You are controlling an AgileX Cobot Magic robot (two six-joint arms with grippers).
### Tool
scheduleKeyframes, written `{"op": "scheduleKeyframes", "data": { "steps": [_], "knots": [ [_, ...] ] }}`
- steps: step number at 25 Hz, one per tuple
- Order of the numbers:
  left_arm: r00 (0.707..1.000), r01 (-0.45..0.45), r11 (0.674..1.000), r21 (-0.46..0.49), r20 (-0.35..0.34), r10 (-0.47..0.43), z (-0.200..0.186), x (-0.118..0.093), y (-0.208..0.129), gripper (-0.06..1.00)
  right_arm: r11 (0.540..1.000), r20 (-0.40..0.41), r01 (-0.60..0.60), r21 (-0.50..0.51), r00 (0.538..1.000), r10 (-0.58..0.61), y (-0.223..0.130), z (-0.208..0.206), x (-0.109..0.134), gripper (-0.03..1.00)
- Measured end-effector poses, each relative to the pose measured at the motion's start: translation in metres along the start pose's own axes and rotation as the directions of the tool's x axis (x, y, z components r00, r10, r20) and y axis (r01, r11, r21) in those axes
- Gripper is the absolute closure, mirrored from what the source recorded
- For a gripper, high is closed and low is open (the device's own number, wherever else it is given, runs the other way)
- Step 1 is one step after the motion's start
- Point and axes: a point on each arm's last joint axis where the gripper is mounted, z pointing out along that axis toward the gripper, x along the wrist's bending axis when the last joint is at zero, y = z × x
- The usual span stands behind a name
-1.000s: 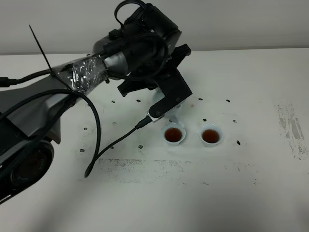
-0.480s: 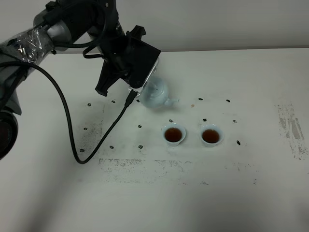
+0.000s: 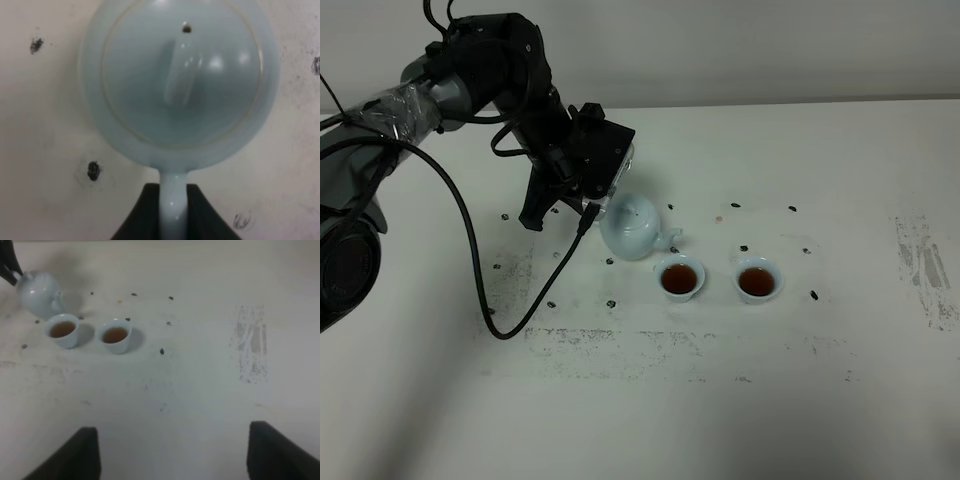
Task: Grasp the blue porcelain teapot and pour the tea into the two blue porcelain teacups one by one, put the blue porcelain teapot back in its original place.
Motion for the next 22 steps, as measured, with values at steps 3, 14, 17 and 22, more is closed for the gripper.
{"op": "scheduleKeyframes", "data": {
  "steps": [3, 14, 17, 22],
  "knots": [
    [1.0, 0.001, 1.0, -0.003, 0.0, -0.001, 0.0, 0.0, 0.0, 0.94, 1.0, 0.0, 0.0, 0.0, 1.0, 0.0, 0.0, 0.0, 0.0, 0.38],
    [1.0, -0.004, 1.0, -0.015, 0.009, 0.004, -0.014, -0.003, 0.005, 0.94, 1.0, 0.0, 0.0, 0.0, 1.0, 0.0, 0.0, 0.0, 0.0, 0.38],
    [1.0, -0.001, 1.0, -0.026, -0.008, 0.001, -0.036, -0.005, 0.01, 0.94, 1.0, 0.0, 0.0, 0.0, 1.0, 0.0, 0.0, 0.0, 0.0, 0.38],
    [0.995, 0.018, 0.999, -0.031, -0.1, -0.021, -0.081, -0.009, 0.015, 0.94, 1.0, 0.0, 0.0, 0.0, 1.0, 0.0, 0.0, 0.0, 0.0, 0.38]
  ]
}}
